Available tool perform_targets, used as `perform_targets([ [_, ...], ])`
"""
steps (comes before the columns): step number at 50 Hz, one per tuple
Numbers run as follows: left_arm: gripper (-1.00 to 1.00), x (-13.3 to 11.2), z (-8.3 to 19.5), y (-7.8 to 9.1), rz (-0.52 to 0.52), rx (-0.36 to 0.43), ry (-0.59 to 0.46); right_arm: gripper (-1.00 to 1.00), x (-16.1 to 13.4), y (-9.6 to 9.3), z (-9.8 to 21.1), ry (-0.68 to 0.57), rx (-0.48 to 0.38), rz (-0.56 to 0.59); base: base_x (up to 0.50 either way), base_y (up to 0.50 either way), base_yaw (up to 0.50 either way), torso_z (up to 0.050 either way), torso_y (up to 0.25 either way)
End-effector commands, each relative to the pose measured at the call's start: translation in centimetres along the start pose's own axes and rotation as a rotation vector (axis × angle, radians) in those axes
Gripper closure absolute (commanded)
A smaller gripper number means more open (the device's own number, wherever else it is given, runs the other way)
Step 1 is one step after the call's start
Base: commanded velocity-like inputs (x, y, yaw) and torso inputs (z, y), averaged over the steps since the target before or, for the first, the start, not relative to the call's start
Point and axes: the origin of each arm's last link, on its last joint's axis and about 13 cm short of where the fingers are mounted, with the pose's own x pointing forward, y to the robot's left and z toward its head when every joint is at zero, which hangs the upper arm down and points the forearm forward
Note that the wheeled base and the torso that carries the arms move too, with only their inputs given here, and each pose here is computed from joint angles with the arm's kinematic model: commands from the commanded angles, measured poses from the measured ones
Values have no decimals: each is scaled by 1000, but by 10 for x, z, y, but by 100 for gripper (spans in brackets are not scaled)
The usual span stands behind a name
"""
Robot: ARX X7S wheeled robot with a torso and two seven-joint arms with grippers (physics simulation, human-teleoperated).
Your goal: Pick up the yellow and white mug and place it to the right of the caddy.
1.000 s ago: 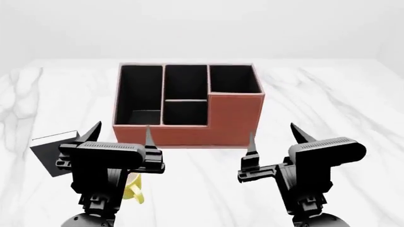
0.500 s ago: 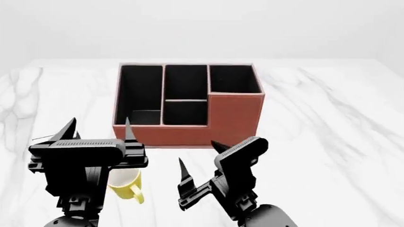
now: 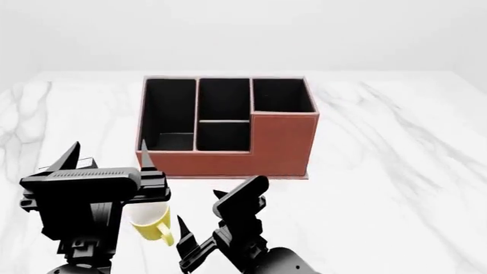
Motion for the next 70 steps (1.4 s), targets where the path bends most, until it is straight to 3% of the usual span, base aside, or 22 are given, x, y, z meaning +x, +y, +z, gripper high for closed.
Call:
perform_targets([
  [1, -100, -1, 1, 0, 0, 1, -3, -100, 8, 7, -7, 22, 9, 34, 0, 0, 0, 0, 0],
  [28, -100, -2, 4, 1, -1, 2, -12, -100, 12, 19, -11, 29, 21, 93, 0, 0, 0, 0, 0],
  [70, -100, -3, 3, 1, -13, 1, -14, -100, 56, 12, -51, 176, 31, 128, 0, 0, 0, 0, 0],
])
